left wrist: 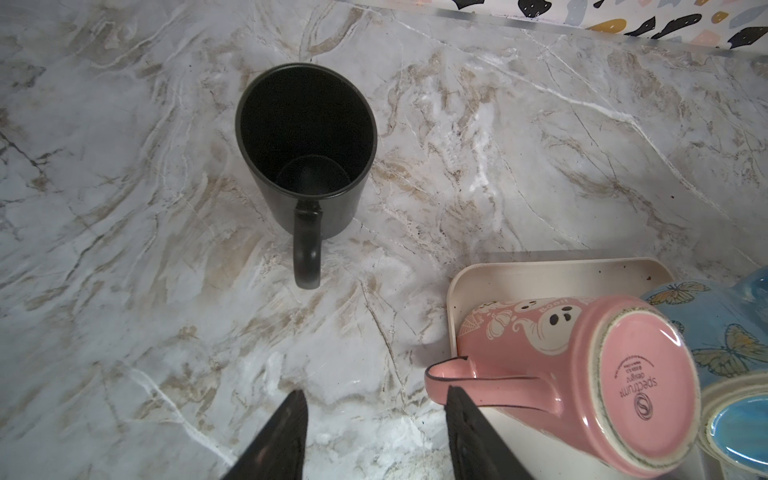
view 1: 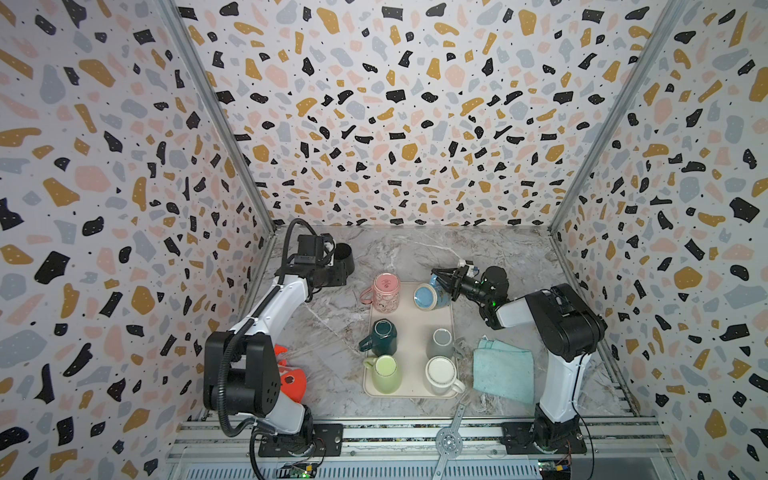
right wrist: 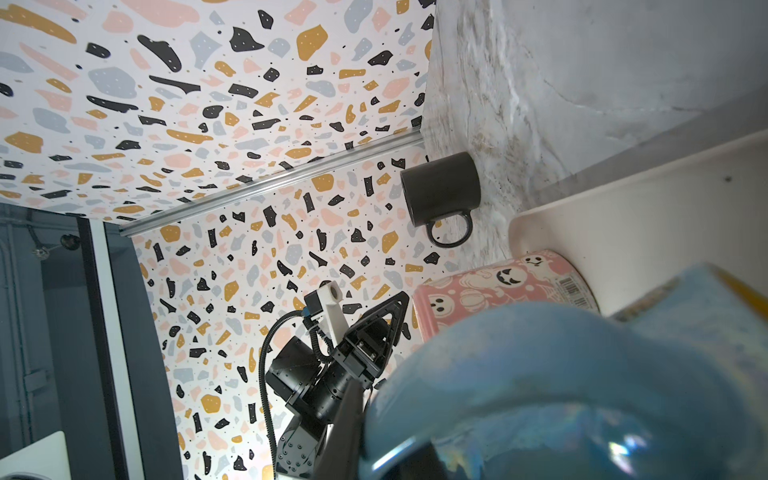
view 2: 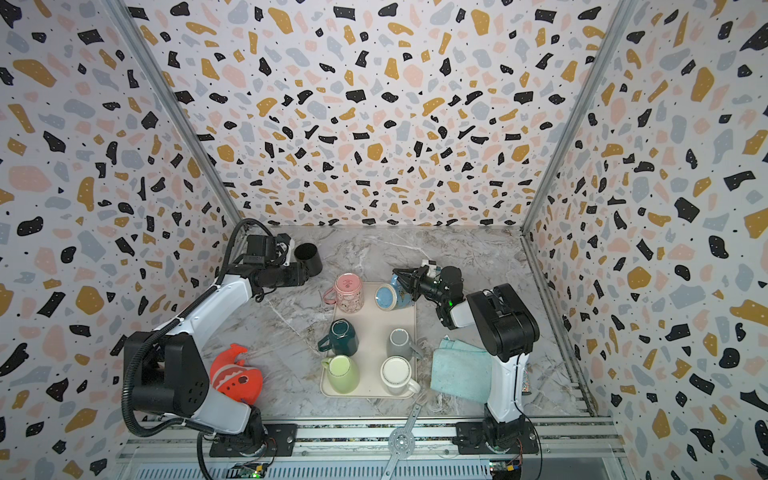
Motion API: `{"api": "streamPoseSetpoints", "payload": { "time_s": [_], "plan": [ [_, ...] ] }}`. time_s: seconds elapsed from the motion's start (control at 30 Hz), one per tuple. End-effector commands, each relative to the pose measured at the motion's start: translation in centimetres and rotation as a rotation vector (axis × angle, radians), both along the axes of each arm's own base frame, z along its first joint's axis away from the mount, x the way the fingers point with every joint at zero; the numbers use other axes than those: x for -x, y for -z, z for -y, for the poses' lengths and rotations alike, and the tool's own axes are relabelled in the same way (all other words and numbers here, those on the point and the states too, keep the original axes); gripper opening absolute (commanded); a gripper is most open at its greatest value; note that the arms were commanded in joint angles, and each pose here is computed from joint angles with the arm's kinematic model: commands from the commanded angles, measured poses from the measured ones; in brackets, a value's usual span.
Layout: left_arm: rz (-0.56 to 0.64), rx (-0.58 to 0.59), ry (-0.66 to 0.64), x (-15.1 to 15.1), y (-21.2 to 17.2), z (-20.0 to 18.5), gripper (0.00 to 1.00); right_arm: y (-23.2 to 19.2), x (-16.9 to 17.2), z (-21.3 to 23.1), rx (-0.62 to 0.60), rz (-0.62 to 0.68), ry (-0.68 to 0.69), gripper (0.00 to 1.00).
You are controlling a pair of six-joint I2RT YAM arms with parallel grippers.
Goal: Turn the mug right side up
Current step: 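Lift and rotate the blue butterfly mug upright with the right gripper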
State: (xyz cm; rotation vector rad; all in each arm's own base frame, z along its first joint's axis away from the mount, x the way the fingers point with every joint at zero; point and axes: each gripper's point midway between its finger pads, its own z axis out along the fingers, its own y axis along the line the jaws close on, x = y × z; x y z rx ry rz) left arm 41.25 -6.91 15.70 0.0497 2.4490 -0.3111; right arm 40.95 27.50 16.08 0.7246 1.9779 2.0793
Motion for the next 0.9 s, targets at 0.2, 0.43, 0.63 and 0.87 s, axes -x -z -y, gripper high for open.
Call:
{"api": "streamPoseSetpoints", "payload": {
  "time_s": [0.2,0.43,0.63,0.87],
  "plan": [
    [0.098,0.035,0.033,-0.7,-4.6,0.9,0.54,-7.8,1.2,-0.9,0.113,0.423,-0.038,0.0],
    [0.144,0.092,0.076,-0.9,-7.0,2.1,0.54,-9.8,1.7,-2.4,0.33,0.657,-0.063,0.0],
    [0.213,0.133,0.124,-1.2,-10.4,3.4,0.52,-12.6,2.7,-4.5,0.605,0.945,-0.083,0.0],
    [0.311,0.184,0.219,-1.1,-15.5,5.6,0.52,-14.1,4.2,-5.3,0.922,1.218,-0.097,0.0]
  ]
}}
